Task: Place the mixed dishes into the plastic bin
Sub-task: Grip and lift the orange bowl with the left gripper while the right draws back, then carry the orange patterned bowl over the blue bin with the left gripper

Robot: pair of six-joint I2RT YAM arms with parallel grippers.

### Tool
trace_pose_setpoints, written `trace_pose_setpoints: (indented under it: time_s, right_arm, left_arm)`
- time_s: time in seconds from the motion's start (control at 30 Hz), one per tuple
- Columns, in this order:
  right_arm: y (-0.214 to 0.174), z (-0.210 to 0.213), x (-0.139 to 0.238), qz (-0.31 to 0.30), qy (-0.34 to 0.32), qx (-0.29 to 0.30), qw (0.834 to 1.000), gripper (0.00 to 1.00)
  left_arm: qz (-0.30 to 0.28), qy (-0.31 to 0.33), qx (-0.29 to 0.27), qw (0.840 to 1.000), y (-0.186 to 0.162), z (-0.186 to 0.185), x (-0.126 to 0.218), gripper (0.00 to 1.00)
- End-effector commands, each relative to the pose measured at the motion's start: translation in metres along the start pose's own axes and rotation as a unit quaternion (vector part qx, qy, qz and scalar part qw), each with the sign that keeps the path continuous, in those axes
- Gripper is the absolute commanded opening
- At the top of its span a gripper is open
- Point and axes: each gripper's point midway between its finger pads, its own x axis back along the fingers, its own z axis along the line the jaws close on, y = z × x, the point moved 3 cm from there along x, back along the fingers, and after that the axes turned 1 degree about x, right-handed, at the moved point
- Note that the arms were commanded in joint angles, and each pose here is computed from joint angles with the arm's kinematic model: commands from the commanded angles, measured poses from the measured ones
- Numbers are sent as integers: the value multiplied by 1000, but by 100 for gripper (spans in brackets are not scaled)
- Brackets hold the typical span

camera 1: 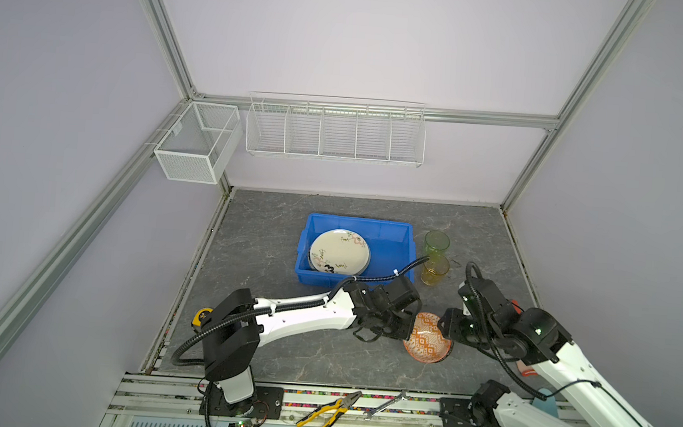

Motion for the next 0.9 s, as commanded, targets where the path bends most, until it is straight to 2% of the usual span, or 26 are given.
trace_pose_setpoints:
  time_s: [0.0, 0.1, 0.17, 0.33, 0.53, 0.87]
  right_arm:
    - [6, 4, 14, -24, 23, -15, 999, 71]
    - [5, 2, 22, -30, 30, -24, 999, 90]
    - [2, -1, 25, -33, 34, -30, 998, 98]
    - [-4, -8, 32, -40, 42, -43, 997, 89]
    - [-9, -11, 40, -37, 53, -46, 997, 88]
    - [-11, -5, 49, -41, 86, -35, 995, 88]
  left_arm:
    - [-24, -35, -19, 999, 12, -24, 22, 0]
    - [-26, -34, -22, 999, 13, -26, 26, 0]
    - [-27, -32, -24, 999, 15, -27, 29, 0]
    - [-35, -26, -28, 999, 17, -27, 38, 0]
    - [-55, -14, -18, 998, 23, -19, 56, 0]
    - [-115, 13, 13, 993, 51, 15, 120, 0]
